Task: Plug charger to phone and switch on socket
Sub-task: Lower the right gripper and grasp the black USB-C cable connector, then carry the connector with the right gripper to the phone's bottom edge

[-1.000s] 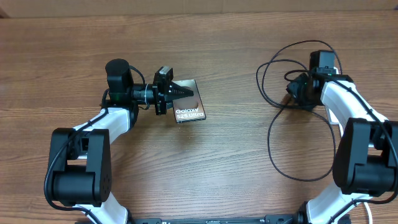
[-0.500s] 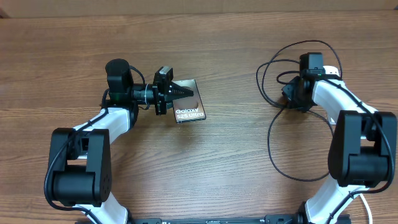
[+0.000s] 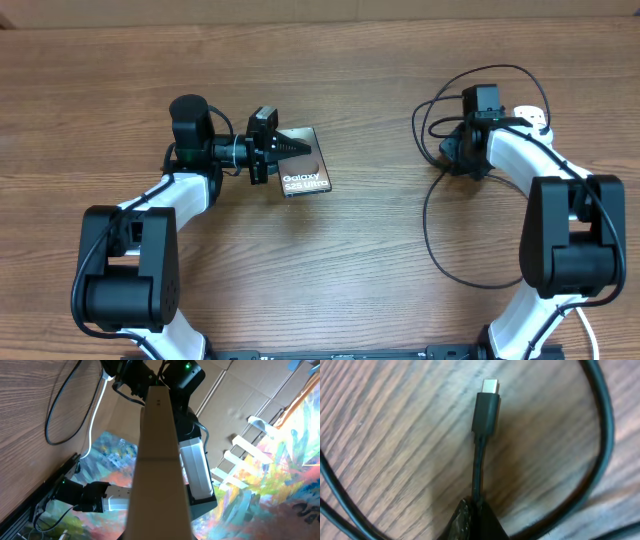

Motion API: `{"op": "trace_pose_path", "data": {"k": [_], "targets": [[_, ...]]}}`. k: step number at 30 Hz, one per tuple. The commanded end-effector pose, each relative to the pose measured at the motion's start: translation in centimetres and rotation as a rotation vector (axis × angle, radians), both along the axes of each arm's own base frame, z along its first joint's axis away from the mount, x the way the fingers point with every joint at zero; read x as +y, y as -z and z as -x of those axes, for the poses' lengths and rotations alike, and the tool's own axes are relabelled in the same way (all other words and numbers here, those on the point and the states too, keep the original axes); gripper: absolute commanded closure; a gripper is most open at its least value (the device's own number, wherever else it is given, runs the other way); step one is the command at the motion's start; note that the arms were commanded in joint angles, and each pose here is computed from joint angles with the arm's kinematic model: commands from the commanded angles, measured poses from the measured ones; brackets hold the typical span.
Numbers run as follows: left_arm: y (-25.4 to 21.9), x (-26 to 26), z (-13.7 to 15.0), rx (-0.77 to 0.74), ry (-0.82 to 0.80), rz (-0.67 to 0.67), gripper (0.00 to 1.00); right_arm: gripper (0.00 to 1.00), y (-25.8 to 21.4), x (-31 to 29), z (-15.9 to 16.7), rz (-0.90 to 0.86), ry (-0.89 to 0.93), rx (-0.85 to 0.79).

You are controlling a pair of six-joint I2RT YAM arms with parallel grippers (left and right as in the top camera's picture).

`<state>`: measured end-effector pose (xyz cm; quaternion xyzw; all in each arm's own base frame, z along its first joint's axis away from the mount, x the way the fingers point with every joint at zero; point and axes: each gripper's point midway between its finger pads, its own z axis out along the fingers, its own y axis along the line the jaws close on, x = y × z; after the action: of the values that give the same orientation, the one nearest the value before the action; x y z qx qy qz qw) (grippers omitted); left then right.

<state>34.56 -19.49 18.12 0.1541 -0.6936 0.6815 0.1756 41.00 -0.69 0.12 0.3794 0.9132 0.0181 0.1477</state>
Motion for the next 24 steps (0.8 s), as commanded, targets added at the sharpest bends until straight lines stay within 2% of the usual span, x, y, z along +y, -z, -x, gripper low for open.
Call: {"op": "trace_pose_path", "data": {"k": [1,4,7,11,14,19,24], "targets": [[-0.9,0.0,-0.5,-0.061,0.003,0.004,0.96,0.96,-1.5,1.6,-1.8,-0.046,-0.226,-0.029],[-1.1,0.0,-0.2,-0.135,0.026,0.014,0.96,0.96,-6.5,4.1,-3.1,-0.143,-0.365,-0.112],[-1.2,0.0,0.1,-0.162,0.044,0.021,0.96,0.96,-12.7,6.5,-1.8,-0.237,-0.491,-0.178],[-1.6,0.0,-0.3,-0.183,0.042,0.022,0.96,0.96,-18.1,8.8,2.9,-0.319,-0.677,-0.221],[-2.6,-0.1,-1.2,-0.230,0.033,0.021,0.96,0.96,-20.4,9.7,7.1,-0.343,-0.799,-0.211],[-4.3,-0.6,-3.1,-0.342,0.040,0.027,0.96,0.96,-22.6,11.5,13.4,-0.444,-0.882,-0.230],[-3.6,-1.5,-4.8,-0.346,0.062,0.032,0.96,0.96,-22.9,13.8,18.2,-0.527,-0.985,-0.271]]}}
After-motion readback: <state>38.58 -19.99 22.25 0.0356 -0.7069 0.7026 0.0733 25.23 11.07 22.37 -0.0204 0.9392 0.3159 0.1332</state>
